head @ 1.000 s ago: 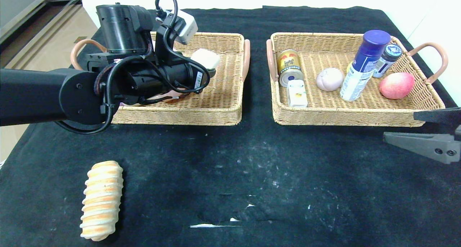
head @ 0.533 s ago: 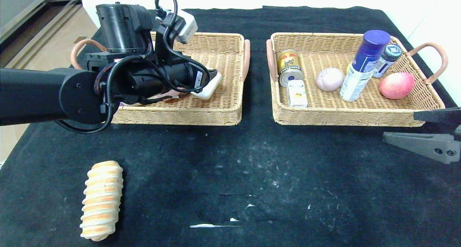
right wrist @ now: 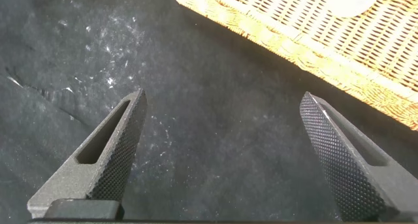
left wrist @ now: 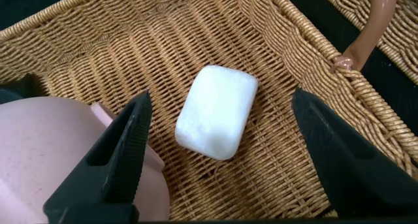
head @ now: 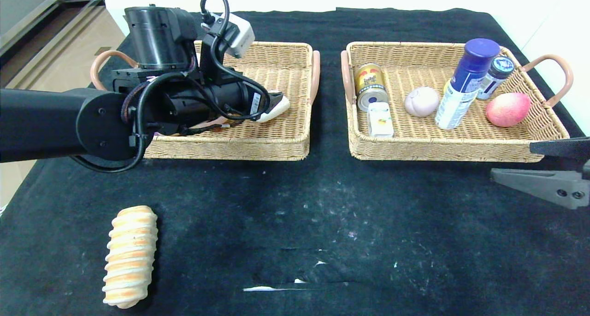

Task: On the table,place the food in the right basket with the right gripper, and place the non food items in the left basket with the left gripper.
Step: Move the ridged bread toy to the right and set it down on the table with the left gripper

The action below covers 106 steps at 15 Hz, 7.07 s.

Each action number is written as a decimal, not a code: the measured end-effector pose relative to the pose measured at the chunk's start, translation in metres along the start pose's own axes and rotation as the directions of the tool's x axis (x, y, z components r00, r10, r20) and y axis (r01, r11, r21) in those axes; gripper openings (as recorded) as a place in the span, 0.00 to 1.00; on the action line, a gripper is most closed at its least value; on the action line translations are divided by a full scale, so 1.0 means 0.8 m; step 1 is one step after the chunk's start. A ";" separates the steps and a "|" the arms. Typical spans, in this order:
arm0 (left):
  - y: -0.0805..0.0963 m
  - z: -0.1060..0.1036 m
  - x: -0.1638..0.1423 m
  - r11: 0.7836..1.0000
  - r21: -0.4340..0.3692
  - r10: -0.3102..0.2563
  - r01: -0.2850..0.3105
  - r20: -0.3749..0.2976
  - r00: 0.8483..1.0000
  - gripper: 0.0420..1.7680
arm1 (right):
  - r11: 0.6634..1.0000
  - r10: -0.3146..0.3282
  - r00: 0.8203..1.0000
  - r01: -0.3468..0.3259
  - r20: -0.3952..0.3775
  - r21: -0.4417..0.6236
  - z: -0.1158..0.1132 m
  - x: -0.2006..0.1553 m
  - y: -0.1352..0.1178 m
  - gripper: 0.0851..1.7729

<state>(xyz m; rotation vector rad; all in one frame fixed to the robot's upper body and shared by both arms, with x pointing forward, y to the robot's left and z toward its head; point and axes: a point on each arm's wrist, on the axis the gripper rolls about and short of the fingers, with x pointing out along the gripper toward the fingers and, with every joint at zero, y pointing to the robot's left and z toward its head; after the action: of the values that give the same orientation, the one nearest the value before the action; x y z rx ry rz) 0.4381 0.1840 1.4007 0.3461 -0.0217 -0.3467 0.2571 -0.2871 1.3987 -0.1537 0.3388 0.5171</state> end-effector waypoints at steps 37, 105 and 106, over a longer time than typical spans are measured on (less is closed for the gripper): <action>0.005 -0.024 -0.239 0.877 -0.344 0.018 -0.336 -0.675 0.738 0.97 | 1.000 0.013 1.000 -0.013 -0.011 -0.003 -0.003 0.003 0.002 0.96; -0.059 -0.013 -0.185 0.807 -0.556 -0.261 -0.201 -0.641 0.722 0.13 | 1.000 0.002 1.000 -0.002 -0.008 0.002 -0.002 0.003 0.000 0.96; -0.071 -0.010 -0.181 0.809 -0.560 -0.283 -0.176 -0.635 0.719 0.13 | 1.000 0.002 1.000 -0.002 -0.009 0.002 -0.002 0.003 -0.001 0.96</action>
<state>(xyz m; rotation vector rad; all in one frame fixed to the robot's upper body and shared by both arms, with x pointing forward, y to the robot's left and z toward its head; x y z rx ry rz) 0.2840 0.1851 1.3797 -0.1732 0.8506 -0.2468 0.2590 -0.2867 1.3967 -0.1537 0.3484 0.5181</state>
